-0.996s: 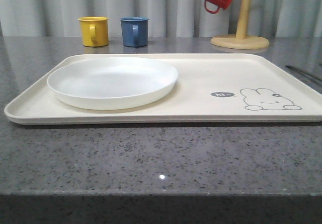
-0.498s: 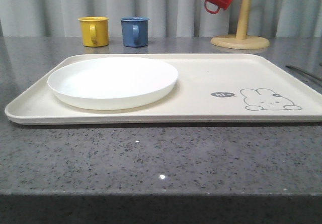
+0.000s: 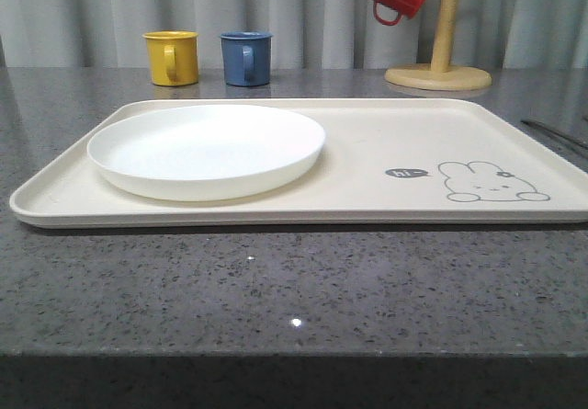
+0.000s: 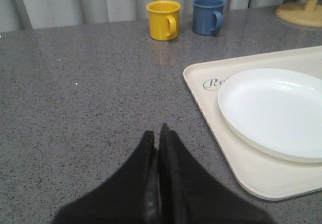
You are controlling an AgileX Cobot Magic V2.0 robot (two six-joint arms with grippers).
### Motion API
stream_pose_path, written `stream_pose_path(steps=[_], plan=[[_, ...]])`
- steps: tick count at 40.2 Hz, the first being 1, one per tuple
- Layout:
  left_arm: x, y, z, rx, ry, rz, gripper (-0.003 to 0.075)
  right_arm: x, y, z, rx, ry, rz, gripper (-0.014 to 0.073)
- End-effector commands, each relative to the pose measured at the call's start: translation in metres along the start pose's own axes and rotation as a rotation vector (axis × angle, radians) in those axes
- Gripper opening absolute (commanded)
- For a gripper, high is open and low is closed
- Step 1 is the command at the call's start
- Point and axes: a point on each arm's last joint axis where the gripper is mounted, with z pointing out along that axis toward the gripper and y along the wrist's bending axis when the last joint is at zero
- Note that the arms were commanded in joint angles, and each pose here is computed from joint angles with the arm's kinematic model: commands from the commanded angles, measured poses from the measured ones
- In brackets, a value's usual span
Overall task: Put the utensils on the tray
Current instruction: 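Withdraw the left gripper upward away from the tray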
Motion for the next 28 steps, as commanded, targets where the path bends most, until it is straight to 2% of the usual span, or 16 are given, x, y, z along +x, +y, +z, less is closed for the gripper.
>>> stream_pose_path(steps=[1,10,28], plan=[[-0.007,0.001,-0.016,-0.014,-0.171,0.001,-0.0018,-0.017,0.002,-0.003,-0.008,-0.099,-0.005,0.0648],[-0.003,0.000,-0.037,-0.020,-0.277,0.001,-0.0018,-0.017,0.002,-0.003,-0.008,-0.099,-0.005,0.0648],[-0.003,0.000,-0.037,-0.021,-0.280,0.001,-0.0018,-0.018,0.002,-0.003,-0.008,-0.108,-0.005,0.0648]])
